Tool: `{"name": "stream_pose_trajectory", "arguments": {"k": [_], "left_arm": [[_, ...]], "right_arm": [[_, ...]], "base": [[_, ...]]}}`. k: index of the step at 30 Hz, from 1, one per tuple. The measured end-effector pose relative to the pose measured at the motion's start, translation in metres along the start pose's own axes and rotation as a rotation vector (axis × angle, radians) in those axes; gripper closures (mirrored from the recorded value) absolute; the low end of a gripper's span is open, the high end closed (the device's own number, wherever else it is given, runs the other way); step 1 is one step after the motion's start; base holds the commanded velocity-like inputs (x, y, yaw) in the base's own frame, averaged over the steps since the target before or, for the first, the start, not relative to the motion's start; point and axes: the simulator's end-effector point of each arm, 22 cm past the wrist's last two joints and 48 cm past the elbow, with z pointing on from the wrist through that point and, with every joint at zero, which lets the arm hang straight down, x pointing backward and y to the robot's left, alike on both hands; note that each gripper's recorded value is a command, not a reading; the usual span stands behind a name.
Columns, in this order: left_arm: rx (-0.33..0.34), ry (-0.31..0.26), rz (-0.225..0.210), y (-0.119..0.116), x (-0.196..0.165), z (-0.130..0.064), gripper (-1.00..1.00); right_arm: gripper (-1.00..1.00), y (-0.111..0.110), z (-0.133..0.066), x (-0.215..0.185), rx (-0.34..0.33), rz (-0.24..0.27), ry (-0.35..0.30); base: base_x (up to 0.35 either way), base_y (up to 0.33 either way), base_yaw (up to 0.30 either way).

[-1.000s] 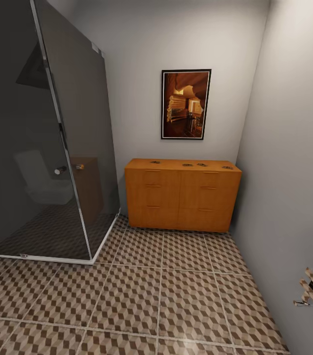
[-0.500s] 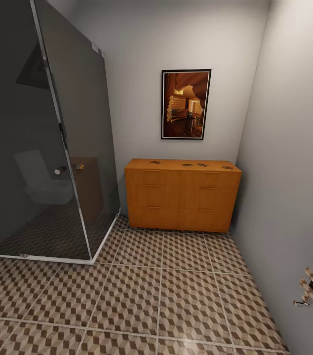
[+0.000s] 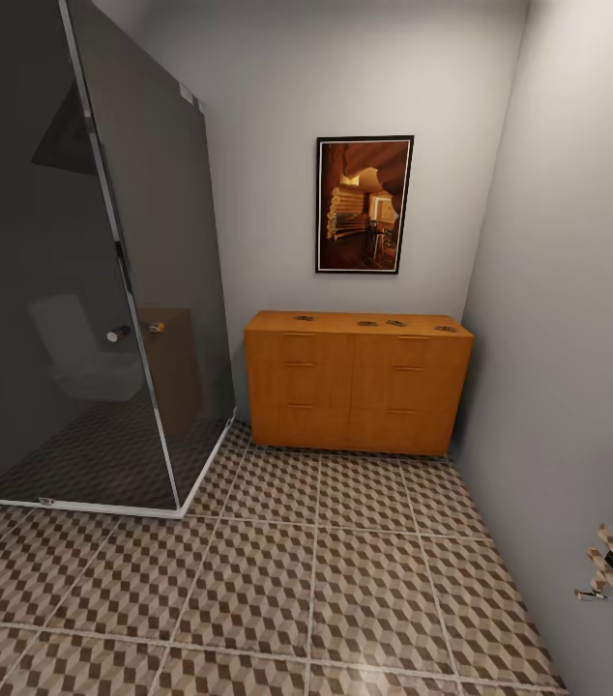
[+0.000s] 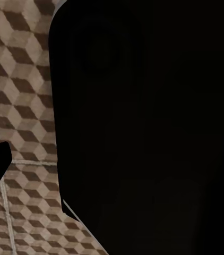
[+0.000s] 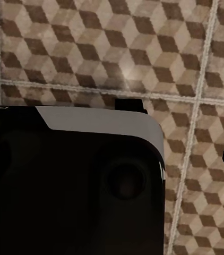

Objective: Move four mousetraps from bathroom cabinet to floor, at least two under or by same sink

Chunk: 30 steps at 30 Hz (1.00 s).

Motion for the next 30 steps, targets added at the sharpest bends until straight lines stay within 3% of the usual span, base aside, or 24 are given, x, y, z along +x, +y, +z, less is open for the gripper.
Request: {"name": "stream_pose_trajectory", "arguments": {"k": [30], "left_arm": [[0.000,0.000,0.000,0.0000,0.0000,0.0000,-1.00]], "right_arm": [[-1.00,-0.0020,0.0000,0.0002,0.003,-0.002,0.000]], "base": [[0.000,0.000,0.000]]}}
